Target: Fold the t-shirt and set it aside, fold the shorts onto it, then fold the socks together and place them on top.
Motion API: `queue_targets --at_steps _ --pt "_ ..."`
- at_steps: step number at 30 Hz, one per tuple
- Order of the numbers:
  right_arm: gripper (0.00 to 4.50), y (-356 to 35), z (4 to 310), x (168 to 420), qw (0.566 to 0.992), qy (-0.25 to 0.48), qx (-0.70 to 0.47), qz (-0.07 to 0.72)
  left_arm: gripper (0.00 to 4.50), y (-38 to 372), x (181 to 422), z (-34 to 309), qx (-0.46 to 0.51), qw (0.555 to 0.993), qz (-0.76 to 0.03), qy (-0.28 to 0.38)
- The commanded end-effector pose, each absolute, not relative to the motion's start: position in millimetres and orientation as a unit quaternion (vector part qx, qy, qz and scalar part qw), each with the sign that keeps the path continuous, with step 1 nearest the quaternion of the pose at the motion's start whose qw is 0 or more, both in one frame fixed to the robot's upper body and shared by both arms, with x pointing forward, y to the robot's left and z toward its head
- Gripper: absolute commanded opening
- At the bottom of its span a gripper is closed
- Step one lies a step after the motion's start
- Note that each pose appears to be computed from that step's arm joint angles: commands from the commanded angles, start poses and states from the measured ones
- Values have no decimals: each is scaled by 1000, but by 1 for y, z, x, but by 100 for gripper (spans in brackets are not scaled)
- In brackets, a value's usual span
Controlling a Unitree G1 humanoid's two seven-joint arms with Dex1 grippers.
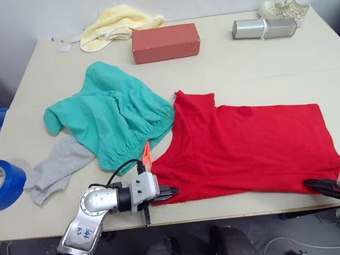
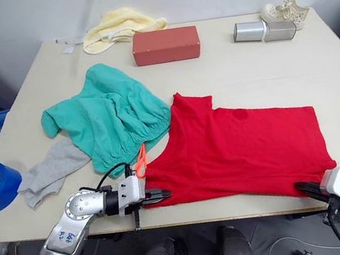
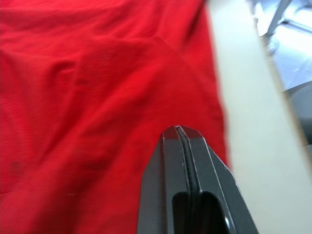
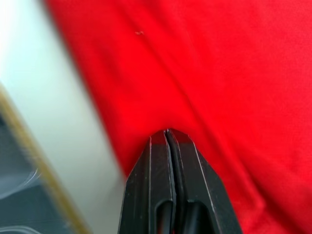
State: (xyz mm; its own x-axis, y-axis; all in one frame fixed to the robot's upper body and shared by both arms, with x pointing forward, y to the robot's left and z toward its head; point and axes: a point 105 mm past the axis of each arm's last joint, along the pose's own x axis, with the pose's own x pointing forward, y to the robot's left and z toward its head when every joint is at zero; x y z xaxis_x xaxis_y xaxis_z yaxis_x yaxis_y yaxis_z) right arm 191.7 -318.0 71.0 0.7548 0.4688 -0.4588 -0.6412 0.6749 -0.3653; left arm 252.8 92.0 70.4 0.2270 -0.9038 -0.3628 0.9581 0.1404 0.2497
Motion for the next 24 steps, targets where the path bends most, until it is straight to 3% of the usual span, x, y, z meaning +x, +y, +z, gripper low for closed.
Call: queue_targets --at_steps 1,6,9,11,14,22,24 --pt "5 -349 61 184 905 201 -275 255 0 108 256 53 225 764 -594 111" --pt "5 -371 68 184 912 190 -291 218 0 112 254 64 213 767 -600 82" --pt "5 -371 103 188 930 117 -271 219 0 114 246 92 190 761 -620 7" --pt "5 -362 115 182 930 101 -252 248 0 121 238 102 173 753 -635 -5" --pt "95 -349 118 168 906 123 -264 306 56 133 231 109 198 736 -648 -11" --pt "368 -338 100 158 858 164 -324 362 310 146 226 88 321 691 -648 -13" --pt "368 -337 95 162 859 165 -325 360 310 142 228 86 322 691 -647 -16"
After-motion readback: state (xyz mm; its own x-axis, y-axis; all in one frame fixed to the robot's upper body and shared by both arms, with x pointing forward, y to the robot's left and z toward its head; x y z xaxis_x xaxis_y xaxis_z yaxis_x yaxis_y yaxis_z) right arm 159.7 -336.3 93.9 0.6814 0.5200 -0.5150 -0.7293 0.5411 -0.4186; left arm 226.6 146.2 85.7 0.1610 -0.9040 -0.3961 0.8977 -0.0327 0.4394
